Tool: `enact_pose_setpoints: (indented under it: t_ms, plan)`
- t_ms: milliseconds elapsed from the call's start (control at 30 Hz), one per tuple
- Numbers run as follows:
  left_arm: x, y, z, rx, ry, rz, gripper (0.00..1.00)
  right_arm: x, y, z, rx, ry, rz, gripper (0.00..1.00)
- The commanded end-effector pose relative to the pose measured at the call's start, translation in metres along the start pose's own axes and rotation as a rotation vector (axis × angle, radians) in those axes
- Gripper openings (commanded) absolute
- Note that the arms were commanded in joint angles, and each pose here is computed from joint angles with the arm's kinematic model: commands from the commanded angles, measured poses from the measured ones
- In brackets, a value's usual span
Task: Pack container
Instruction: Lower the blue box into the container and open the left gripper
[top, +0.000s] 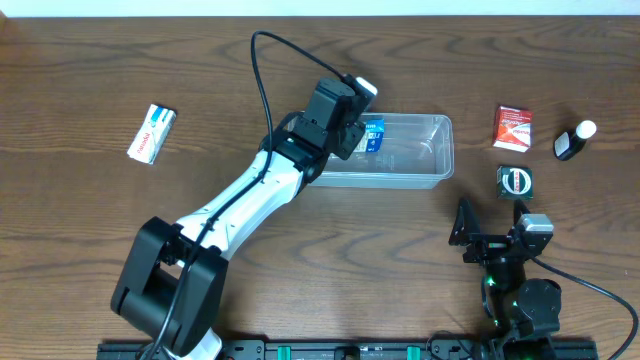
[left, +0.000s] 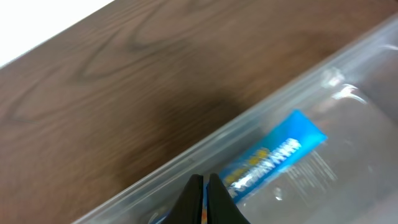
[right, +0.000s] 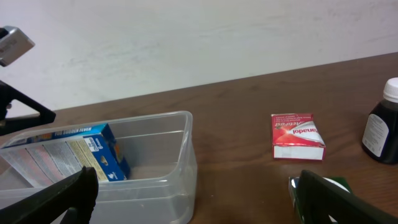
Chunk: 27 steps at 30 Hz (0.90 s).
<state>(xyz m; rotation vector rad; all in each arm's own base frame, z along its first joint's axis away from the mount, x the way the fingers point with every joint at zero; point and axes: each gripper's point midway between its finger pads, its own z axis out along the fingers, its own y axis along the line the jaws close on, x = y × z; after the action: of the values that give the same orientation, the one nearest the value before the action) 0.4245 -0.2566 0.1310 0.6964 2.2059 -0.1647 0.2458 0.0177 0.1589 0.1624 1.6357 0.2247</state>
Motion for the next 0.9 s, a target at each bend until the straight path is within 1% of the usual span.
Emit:
enact_pose_setpoints:
  t_ms: [0,667,867]
  plan:
    - [-0.004,0.019,0.001,-0.101,-0.014,-0.109,0.06,0.001,-0.002,0.0,0.009,0.002,-0.013,0.99]
    - [0.005,0.021,0.005,-0.104,0.015,-0.108,0.06,0.001,-0.002,0.0,0.009,0.002,-0.013,0.99]
    - [0.018,0.019,0.019,-0.103,0.052,-0.103,0.06,0.001,-0.002,0.0,0.008,0.002,-0.013,0.99]
